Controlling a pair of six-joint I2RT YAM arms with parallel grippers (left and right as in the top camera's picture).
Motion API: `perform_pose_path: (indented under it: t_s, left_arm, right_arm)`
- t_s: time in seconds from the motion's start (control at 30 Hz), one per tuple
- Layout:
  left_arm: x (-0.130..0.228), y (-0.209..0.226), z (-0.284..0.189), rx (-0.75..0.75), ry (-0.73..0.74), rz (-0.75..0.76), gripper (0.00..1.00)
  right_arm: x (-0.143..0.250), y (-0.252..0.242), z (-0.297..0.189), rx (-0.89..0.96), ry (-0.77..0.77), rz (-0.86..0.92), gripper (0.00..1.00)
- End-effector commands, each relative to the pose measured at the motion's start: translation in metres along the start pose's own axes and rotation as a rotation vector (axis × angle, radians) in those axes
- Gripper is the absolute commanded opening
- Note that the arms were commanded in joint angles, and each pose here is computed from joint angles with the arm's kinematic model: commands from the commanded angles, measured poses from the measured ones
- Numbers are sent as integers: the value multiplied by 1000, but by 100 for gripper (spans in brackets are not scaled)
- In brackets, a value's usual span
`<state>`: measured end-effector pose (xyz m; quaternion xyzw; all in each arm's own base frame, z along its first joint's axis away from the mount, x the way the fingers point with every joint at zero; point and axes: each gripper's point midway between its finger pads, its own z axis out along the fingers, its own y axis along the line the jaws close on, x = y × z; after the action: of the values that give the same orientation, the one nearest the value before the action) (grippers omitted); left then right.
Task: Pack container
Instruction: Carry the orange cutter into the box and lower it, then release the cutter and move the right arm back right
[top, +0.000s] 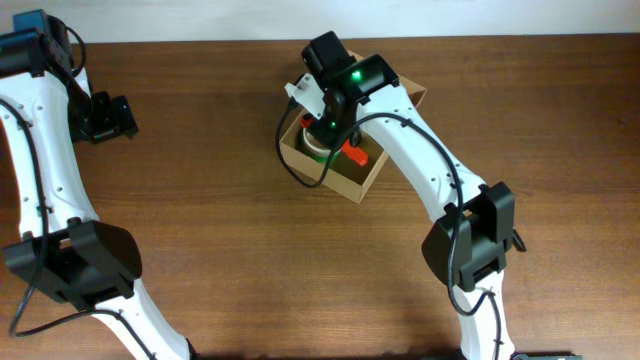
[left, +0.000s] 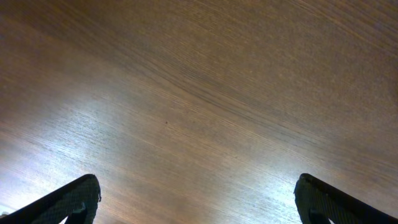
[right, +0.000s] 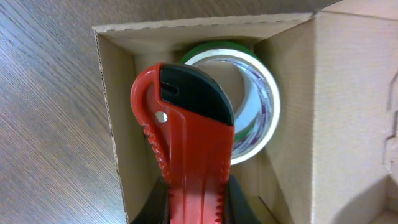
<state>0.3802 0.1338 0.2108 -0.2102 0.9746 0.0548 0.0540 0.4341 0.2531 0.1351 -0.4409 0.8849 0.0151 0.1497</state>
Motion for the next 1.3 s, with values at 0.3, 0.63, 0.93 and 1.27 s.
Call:
perform_pose_path:
  t_s: [0.3, 0.63, 0.93, 1.27]
  left_arm:
    - [1, -2, 2, 9, 9, 5, 100]
    - [1, -2, 2, 9, 9, 5, 100]
    - [1, -2, 2, 9, 9, 5, 100]
    - [1, -2, 2, 9, 9, 5, 100]
  right_arm:
    - [7, 19, 36, -111, 46, 18, 4]
    - [11, 33, 48, -174, 61, 16, 6]
    - [13, 42, 62, -191, 89, 5, 11]
    - [12, 49, 65, -194, 97, -10, 40]
